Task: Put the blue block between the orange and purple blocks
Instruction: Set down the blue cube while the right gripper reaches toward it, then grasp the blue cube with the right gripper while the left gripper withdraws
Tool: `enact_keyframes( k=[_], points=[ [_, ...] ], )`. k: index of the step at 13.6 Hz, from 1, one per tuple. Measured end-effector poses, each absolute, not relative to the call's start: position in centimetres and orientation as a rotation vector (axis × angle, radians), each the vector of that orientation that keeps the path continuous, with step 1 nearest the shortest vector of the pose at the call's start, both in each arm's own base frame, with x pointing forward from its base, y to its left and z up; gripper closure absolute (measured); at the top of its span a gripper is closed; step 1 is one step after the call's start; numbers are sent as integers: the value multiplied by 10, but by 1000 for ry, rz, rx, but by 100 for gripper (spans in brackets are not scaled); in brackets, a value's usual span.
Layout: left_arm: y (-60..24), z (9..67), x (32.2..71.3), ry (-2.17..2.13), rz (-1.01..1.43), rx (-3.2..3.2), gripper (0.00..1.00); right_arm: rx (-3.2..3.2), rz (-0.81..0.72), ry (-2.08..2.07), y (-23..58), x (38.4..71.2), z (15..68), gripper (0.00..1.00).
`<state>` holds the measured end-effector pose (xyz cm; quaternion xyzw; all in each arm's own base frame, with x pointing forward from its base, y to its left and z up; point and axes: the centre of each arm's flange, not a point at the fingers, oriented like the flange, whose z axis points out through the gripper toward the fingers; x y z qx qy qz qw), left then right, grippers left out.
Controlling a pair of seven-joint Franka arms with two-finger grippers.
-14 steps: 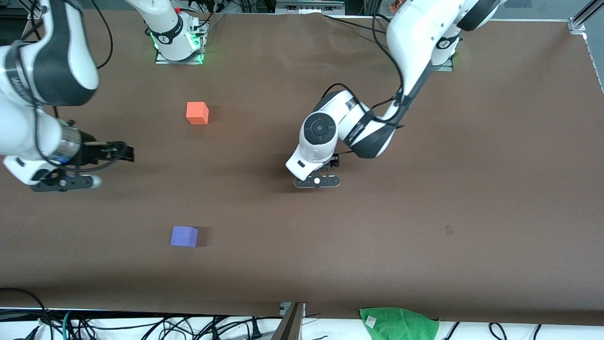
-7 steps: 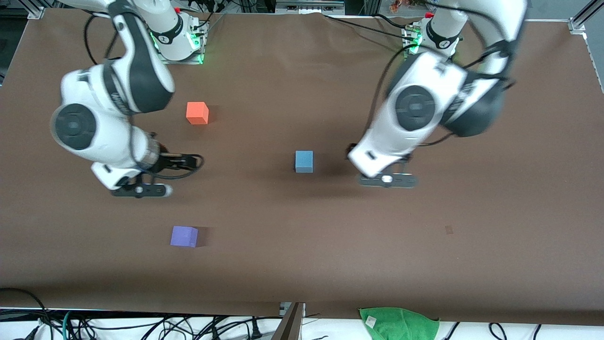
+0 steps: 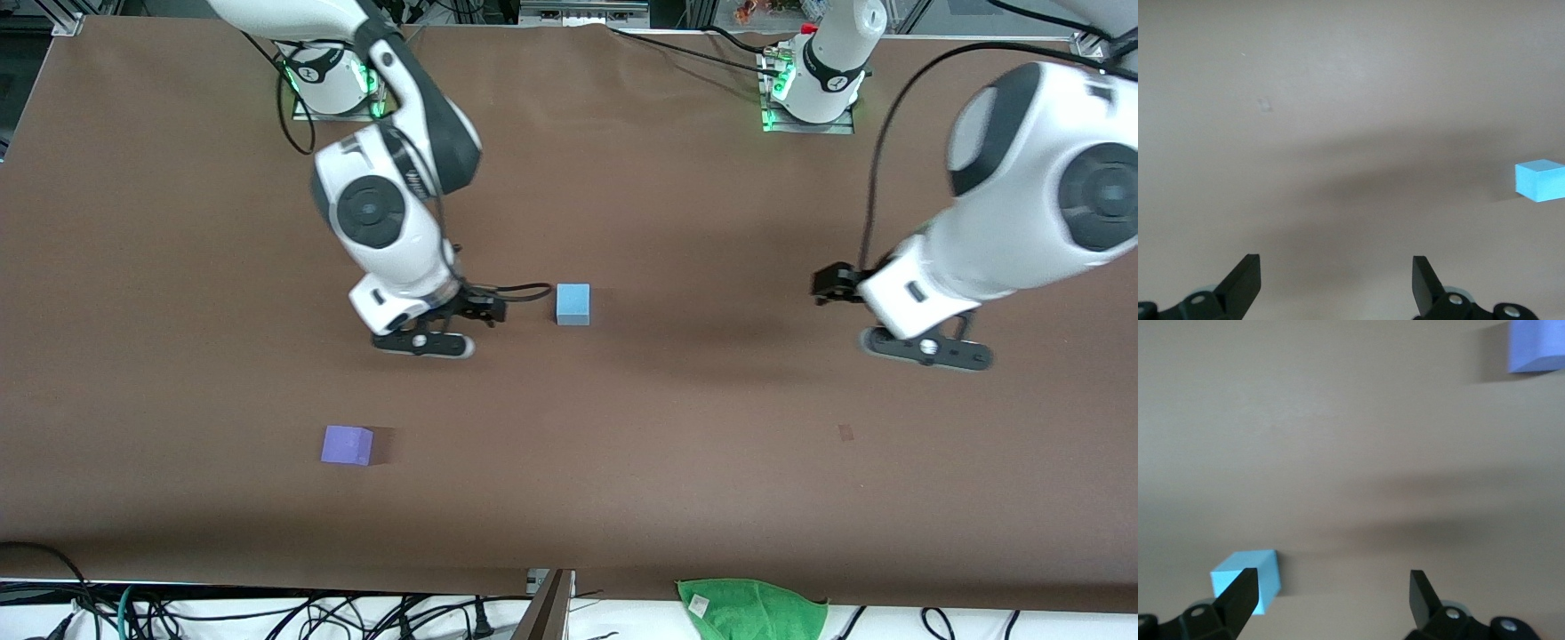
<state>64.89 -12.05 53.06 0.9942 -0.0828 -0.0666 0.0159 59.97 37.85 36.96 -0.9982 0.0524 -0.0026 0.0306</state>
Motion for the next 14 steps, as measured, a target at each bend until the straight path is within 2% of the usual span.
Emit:
enact_keyframes(
  k=[3,6,11,14],
  points=[
    [-86,561,646,-246,-92,3109,0,-3058,-16,188,414,591,347,0],
    [-71,588,620,-239,68,3147,0,-3015,-81,199,457,577,319,0],
    [-56,589,564,-217,107,3153,0,-3017,-70,198,493,553,269,0],
    [-55,589,556,-216,103,3154,0,-3031,-51,173,503,544,255,0]
  ],
)
